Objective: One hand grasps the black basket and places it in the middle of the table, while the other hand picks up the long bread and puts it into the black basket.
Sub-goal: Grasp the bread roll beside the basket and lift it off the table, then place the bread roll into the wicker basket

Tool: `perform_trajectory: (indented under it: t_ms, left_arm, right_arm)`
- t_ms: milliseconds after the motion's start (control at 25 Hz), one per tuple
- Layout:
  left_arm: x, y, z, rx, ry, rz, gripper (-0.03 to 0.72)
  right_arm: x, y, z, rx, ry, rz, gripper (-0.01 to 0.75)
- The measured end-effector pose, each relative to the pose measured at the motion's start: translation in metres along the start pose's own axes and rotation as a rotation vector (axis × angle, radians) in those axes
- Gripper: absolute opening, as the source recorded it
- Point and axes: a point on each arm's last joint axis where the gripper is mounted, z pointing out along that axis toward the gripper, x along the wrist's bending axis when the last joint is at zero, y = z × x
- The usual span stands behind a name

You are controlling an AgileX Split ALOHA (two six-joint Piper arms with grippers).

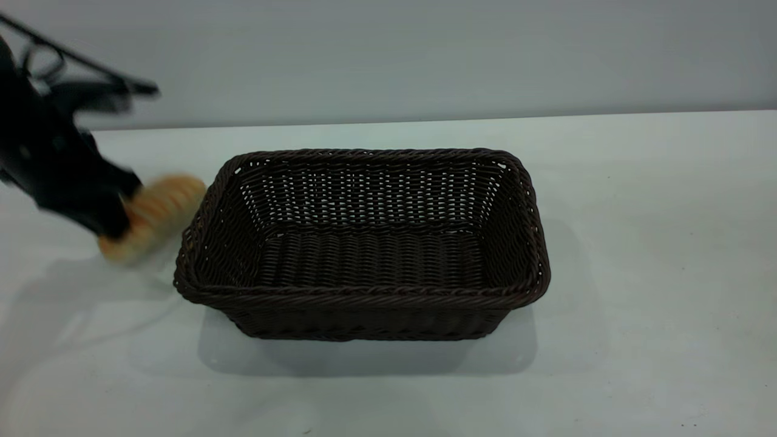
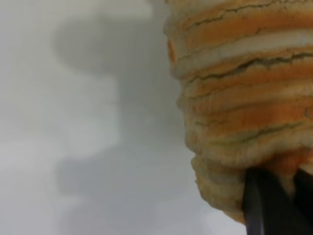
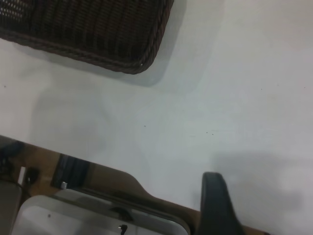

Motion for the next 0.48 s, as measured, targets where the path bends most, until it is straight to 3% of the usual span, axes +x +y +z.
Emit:
perform_trajectory:
  t_ms: [240, 360, 480]
  left_arm:
    - [-0.014, 0.02, -0.088, -0.181, 0.064, -0.032, 0.056]
    - [-0.043, 0.024, -0.113, -0.215, 0.029, 0.066, 0.056]
    - [-0.081, 0.023, -0.115, -0.177, -0.047, 0.204, 0.056]
  right_arm:
    - [0.0, 0.0, 0.0, 0.0, 0.0, 0.0, 0.51]
    - [0.0, 0.0, 0.0, 0.0, 0.0, 0.0, 0.51]
    - [0.0, 0.0, 0.0, 0.001, 0.0, 0.0, 0.51]
